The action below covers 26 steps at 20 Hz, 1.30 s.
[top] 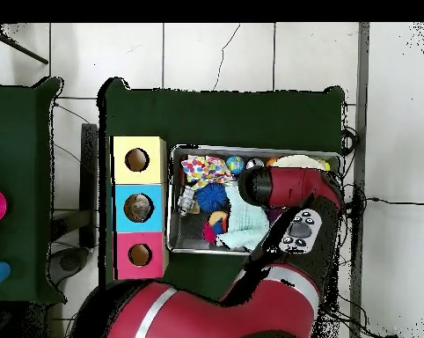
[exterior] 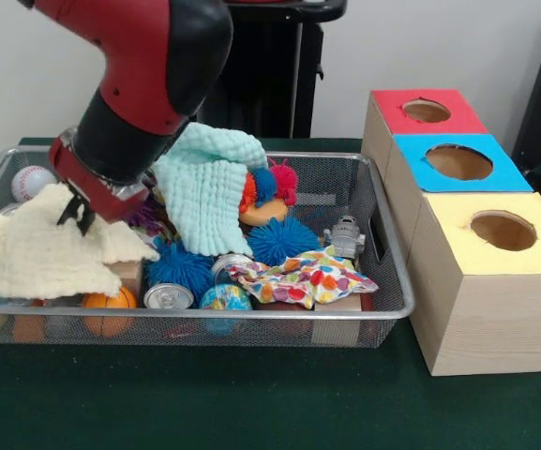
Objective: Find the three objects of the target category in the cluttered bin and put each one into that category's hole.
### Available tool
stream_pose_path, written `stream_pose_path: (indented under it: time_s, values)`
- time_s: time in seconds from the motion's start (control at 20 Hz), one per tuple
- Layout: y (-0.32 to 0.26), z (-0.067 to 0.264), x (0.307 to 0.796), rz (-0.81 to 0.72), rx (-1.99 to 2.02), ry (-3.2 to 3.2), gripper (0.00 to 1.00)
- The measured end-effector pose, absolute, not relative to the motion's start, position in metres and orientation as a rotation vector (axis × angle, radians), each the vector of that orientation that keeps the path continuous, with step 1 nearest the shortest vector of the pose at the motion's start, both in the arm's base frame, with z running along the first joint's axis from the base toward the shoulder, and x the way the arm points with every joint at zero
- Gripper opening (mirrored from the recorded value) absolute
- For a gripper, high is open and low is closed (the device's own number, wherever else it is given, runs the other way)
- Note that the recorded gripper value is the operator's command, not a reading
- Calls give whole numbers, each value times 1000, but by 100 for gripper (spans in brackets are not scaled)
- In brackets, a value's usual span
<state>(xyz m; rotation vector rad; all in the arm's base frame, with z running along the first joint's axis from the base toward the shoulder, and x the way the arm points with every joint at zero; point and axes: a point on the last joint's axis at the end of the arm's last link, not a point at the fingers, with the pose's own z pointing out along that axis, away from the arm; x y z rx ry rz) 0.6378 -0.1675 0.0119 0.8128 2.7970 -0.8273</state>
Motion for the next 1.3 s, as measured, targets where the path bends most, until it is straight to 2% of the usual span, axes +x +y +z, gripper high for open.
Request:
stream_pose_path:
  time_s: [0.05,0.2,0.25,0.6,1.0,1.3]
  values:
    - [-160,35,643,-835,850,2803,0]
    - [-148,57,647,-844,887,2816,0]
    - [-132,80,651,-847,930,2835,0]
    - [-92,131,663,-779,1060,2872,0]
    - [-65,146,678,-622,1154,2873,0]
    - [-40,143,682,-477,1248,2893,0]
